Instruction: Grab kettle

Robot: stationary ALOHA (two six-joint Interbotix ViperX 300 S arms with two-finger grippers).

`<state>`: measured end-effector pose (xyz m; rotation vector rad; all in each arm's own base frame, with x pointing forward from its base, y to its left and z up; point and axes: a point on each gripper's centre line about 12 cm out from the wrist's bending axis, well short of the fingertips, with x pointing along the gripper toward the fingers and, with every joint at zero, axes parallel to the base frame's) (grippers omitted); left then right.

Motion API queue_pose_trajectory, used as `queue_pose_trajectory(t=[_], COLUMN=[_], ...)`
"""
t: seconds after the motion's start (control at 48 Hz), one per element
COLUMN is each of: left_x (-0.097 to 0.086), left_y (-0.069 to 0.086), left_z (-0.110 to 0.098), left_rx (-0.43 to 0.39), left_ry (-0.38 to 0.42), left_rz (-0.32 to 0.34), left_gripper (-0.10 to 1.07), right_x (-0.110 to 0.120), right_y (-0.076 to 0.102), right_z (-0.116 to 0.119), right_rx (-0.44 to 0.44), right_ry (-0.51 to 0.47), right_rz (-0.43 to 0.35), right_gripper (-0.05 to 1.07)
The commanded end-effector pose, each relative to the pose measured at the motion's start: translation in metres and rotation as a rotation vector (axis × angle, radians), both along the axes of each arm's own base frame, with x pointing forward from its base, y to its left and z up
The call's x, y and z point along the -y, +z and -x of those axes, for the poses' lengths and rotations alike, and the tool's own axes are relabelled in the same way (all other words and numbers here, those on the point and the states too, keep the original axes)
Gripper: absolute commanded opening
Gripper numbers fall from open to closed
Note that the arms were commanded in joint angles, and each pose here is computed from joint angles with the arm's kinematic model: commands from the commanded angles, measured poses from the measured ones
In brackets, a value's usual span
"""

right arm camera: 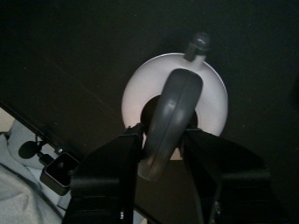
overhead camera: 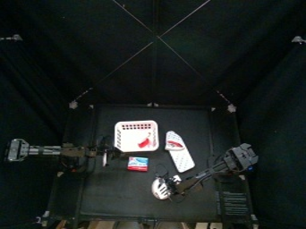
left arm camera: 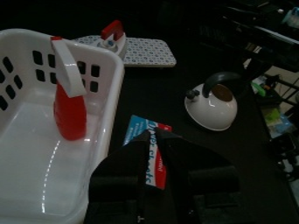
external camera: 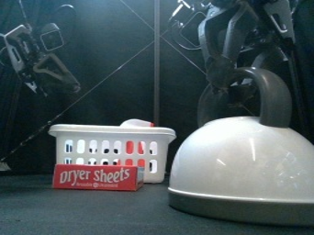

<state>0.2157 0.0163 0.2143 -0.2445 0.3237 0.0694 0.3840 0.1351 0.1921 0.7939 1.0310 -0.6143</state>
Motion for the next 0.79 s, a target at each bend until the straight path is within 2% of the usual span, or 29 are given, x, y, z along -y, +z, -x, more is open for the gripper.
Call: queue_pose_trajectory(t=[0.0,0.104,0.333,0.5,0.771], left_x=[0.0,0.0,0.0,0.0,0.0], left_y=[0.004,0.003,0.003,0.003,0.002], left_z=[-0.002,-0.002,-0.002,-0.002,-0.001], left_rx=[0.012,0.009,0.009,0.009,0.006], left_ry=[-0.004,-0.004,-0.003,-0.004,-0.003], left_rz=[-0.002,-0.002,0.0,-0.002,0.0], left_gripper=[0.6,0.6,0.6,0.6,0.6], right_x=[0.005,0.007,0.009,0.013,0.016], right_y=[0.006,0.006,0.035,0.046,0.046], right_z=[0.0,0.001,0.005,0.009,0.011], right_rx=[0.014,0.012,0.078,0.095,0.096], right_ry=[-0.009,-0.011,0.02,0.024,0.027], right_rz=[-0.002,0.001,0.013,0.042,0.054], right_gripper=[0.68,0.66,0.65,0.65,0.65])
